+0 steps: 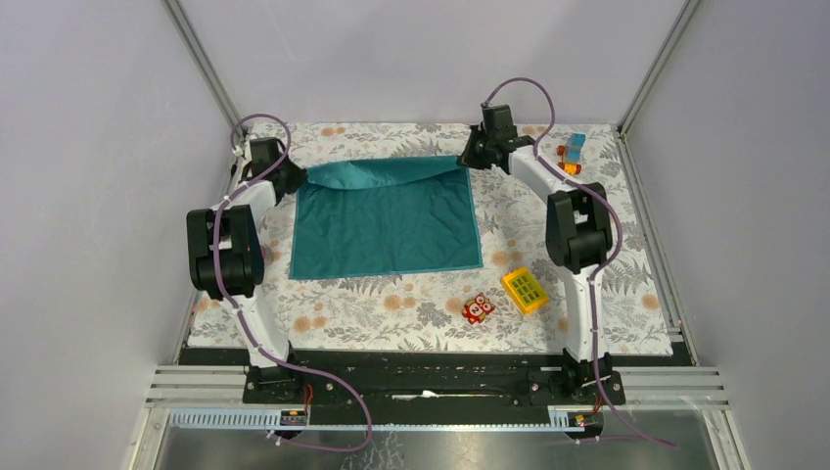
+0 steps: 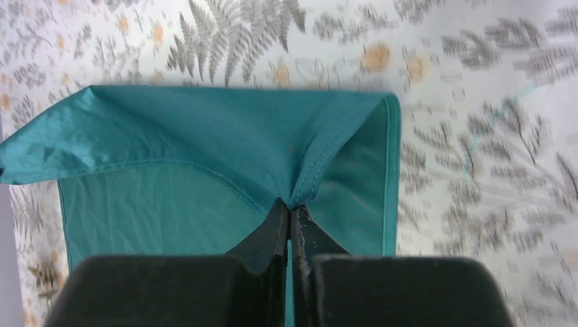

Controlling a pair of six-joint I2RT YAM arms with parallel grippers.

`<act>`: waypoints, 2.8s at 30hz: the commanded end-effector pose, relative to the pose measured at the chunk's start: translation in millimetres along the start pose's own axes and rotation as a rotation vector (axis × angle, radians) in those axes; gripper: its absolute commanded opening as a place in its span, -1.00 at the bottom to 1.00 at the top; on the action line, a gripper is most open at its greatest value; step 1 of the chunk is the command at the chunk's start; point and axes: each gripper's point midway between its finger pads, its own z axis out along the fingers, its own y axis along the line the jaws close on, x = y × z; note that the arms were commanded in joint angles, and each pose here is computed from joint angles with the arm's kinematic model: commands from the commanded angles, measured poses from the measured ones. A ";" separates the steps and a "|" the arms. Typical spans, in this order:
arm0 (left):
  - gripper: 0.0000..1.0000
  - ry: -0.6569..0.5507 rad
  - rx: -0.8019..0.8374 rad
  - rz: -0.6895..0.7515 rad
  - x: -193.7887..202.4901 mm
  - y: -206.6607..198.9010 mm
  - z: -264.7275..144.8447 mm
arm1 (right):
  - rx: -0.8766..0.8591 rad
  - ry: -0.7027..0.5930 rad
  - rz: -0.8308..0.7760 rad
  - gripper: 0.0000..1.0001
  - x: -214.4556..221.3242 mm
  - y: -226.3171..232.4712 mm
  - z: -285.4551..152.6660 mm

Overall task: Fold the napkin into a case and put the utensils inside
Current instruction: Fold and flatten the napkin at the center of the board.

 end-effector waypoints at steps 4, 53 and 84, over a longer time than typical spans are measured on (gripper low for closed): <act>-1.00 0.235 -0.122 -0.044 28.0 18.3 -67.4 | -0.004 0.108 0.000 -1.00 11.7 19.5 -91.0; -1.00 0.453 -0.579 0.194 104.4 170.3 -149.6 | 0.010 0.442 0.090 -1.00 222.3 -40.7 -134.2; -1.00 0.460 -0.626 0.181 111.8 180.0 -168.2 | 0.021 0.460 0.079 -0.97 231.1 -47.0 -135.0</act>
